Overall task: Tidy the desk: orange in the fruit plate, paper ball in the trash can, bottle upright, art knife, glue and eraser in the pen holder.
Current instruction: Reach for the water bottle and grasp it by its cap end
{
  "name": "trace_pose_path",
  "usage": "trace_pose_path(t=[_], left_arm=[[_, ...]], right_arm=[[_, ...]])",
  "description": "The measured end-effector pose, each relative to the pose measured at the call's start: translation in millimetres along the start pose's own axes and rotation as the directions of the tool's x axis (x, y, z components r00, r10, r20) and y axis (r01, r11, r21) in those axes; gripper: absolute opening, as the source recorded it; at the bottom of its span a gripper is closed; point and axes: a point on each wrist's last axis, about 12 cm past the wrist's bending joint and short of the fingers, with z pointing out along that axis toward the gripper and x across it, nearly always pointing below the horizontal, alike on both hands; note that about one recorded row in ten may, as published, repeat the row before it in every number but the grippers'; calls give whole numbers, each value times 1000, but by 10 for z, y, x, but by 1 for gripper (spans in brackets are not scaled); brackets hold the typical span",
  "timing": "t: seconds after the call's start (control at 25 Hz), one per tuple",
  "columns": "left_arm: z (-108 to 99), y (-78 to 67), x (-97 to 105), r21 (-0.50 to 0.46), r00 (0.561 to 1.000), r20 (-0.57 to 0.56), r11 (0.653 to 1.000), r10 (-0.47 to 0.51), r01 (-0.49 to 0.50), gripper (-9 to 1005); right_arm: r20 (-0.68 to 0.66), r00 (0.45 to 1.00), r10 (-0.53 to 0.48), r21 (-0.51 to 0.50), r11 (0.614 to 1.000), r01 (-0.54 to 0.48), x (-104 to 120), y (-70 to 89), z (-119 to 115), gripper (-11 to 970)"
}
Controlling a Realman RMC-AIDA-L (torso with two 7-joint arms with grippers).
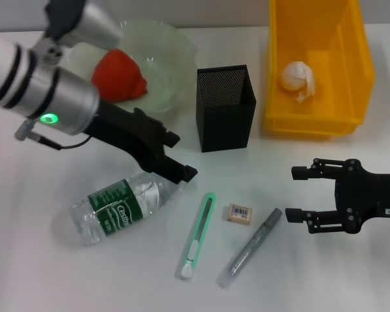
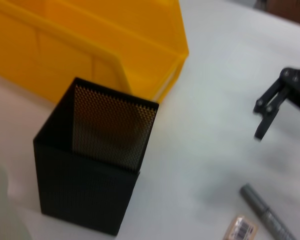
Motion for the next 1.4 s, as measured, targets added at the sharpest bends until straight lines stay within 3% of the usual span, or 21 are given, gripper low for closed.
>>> trace_pose_path(t=[0.16, 0.48, 1.4], left_arm=[[106, -19, -177, -38, 994, -107, 999, 13, -17, 793], [273, -37, -296, -102, 986, -167, 994, 8, -25, 789], [617, -69, -172, -170, 962, -274, 983, 21, -70, 778]], right_arm=[[-3, 1000, 0, 3, 1000, 0, 5, -2, 1, 798], [0, 1000, -8, 7, 1000, 8, 5, -3, -3, 797], [5, 1000, -20, 11, 1000, 20, 9, 1, -7, 798]])
